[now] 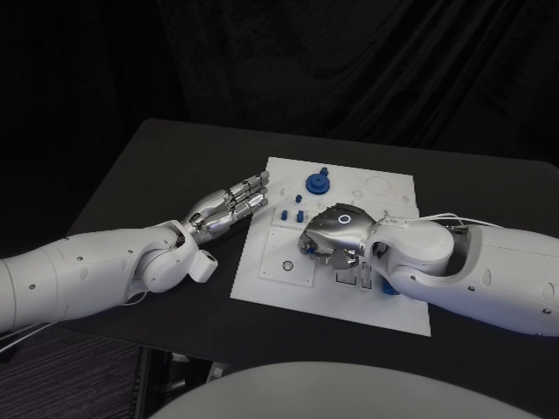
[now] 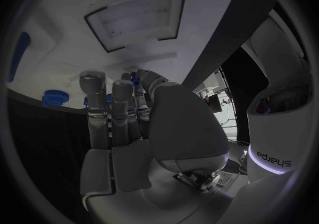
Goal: Assemble the parts on the task board
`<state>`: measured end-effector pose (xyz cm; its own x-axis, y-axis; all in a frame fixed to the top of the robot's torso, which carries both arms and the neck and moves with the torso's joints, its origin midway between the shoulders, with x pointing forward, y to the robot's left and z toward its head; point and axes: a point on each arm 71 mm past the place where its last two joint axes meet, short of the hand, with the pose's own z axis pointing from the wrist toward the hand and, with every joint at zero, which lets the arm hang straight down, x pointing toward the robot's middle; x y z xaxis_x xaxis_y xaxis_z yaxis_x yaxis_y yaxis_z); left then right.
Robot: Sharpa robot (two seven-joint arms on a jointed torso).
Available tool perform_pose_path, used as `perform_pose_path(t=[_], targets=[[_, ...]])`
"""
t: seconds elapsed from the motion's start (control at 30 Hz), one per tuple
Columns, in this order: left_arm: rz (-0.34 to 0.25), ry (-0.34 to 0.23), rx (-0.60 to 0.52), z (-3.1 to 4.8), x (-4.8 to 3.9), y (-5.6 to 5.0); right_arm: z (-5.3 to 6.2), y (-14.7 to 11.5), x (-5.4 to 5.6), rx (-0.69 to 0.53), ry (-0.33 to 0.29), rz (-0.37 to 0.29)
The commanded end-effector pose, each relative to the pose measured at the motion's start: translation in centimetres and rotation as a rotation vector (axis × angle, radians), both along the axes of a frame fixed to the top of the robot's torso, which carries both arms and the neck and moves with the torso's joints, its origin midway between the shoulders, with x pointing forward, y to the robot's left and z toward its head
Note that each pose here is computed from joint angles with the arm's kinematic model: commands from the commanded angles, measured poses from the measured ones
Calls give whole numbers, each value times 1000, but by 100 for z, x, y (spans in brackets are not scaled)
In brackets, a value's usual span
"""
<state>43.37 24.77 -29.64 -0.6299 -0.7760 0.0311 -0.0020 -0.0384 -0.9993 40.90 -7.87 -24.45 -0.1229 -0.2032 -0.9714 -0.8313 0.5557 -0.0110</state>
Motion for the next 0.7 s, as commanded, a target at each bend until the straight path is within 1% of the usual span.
perform_pose_path(t=[0.03, 0.27, 0.7], targets=[[-11, -41, -50, 41, -8, -17, -35, -26, 9, -29, 13, -30], [-13, -38, -50, 32, -9, -24, -53, -41, 27, -49, 19, -43], [-17, -31, -50, 18, -14, -32, -53, -27, 37, -45, 15, -42]])
